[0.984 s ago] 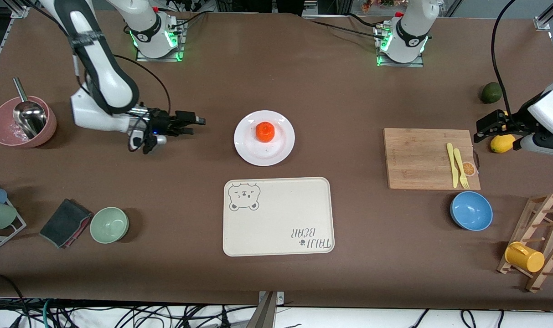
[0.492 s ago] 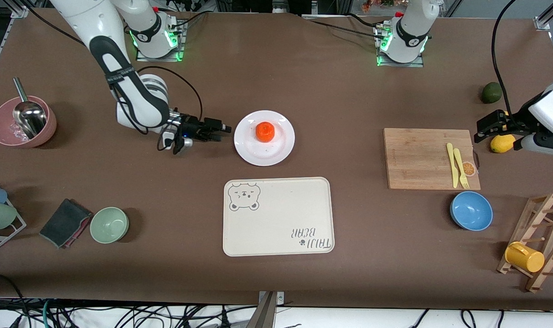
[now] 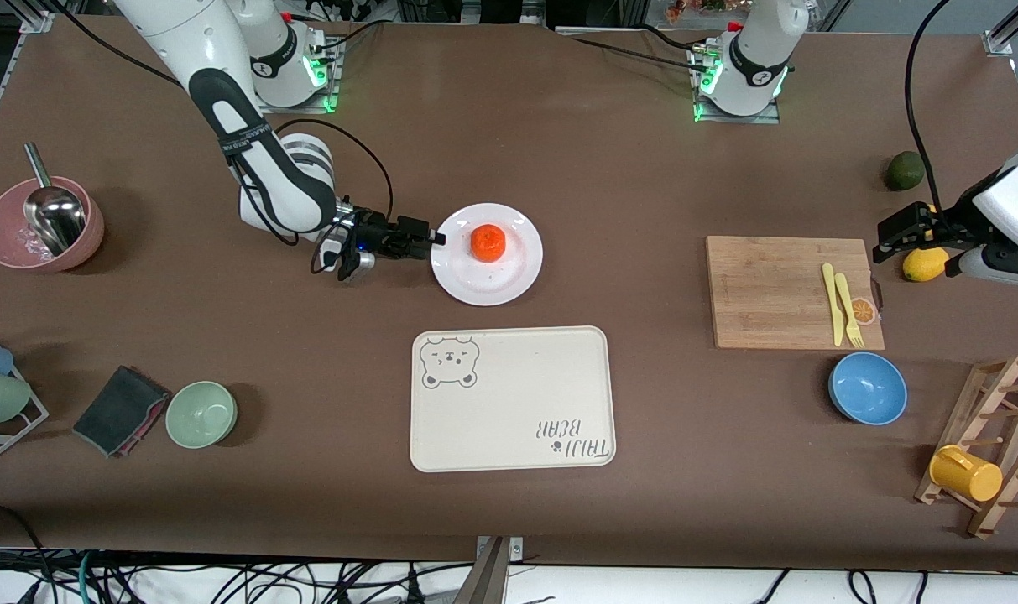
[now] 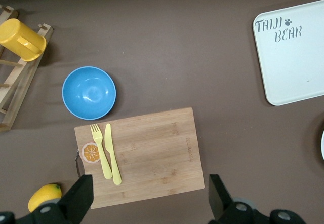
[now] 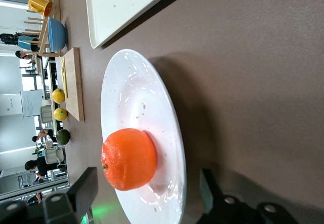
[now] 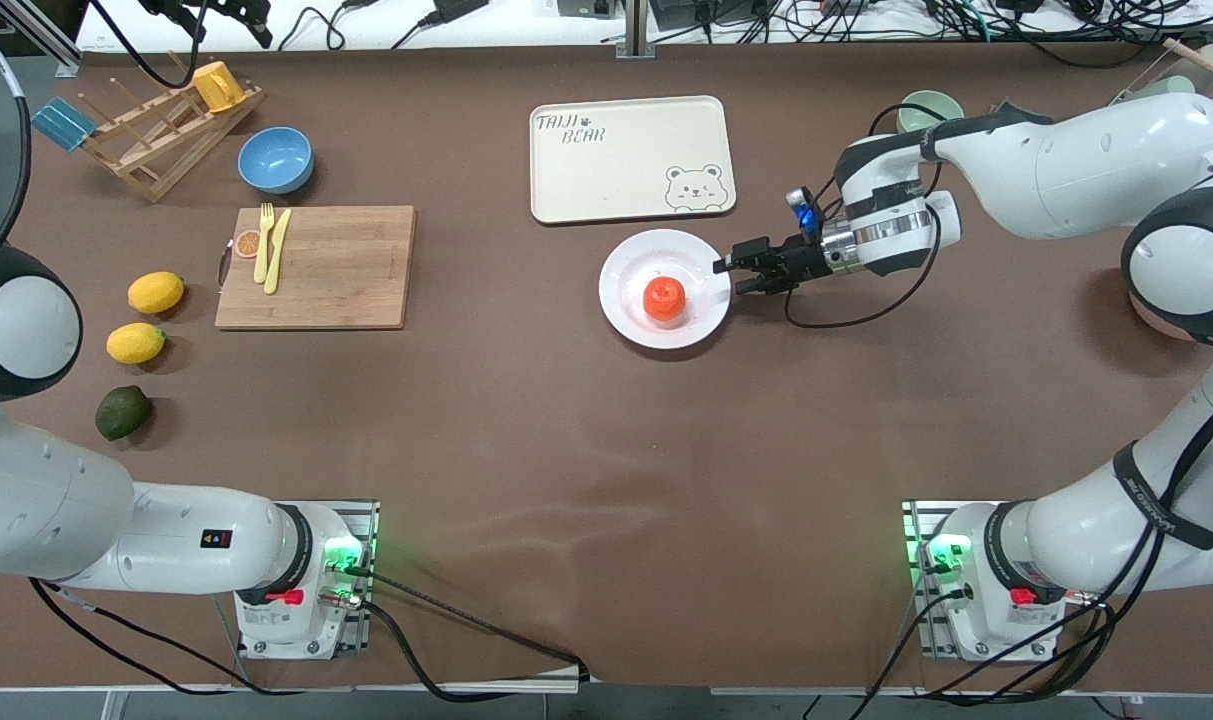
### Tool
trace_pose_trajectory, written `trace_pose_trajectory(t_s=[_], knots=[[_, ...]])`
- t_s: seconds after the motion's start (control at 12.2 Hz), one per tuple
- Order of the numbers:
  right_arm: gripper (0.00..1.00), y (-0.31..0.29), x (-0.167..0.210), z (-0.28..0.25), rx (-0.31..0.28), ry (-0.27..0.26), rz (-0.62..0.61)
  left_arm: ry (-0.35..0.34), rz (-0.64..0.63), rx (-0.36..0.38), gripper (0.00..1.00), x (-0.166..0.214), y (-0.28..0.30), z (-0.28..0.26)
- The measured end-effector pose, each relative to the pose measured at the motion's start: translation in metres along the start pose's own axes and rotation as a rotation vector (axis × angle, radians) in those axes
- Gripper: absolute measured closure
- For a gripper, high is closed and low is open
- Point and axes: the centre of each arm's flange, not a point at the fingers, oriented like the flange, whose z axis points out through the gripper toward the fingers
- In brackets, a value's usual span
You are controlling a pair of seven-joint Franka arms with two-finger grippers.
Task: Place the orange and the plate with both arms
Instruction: 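Close the right gripper on the plate rim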
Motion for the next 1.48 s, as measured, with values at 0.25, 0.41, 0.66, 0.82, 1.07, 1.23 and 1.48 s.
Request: trace_pose_trajectory(t_s=[0.25, 0.41, 0.66, 0.82, 1.07, 1.23, 1.48], knots=[[0.16, 0.004, 0.004, 0.007, 0.021, 0.027, 0.006, 0.000, 0.000, 0.000, 0.00, 0.000, 0.000, 0.000], [0.22, 0.007, 0.001, 0.015, 0.035, 0.041, -0.001, 0.000, 0.001, 0.000, 0.00, 0.000, 0.000, 0.000], [0.31, 0.004, -0.003, 0.033, 0.050, 0.042, -0.010, 0.000, 0.001, 0.000, 0.00, 0.000, 0.000, 0.000], [0.55, 0.002, -0.003, 0.039, 0.043, 0.040, -0.030, 0.000, 0.002, 0.000, 0.00, 0.000, 0.000, 0.000], [0.80, 0.003, -0.002, 0.039, 0.041, 0.044, -0.068, 0.000, 0.002, 0.000, 0.00, 0.000, 0.000, 0.000], [0.90, 0.004, -0.002, 0.039, 0.039, 0.045, -0.076, 0.000, 0.002, 0.000, 0.00, 0.000, 0.000, 0.000], [0.96, 0.009, -0.004, 0.041, 0.035, 0.041, -0.073, 0.000, 0.003, 0.000, 0.00, 0.000, 0.000, 0.000]])
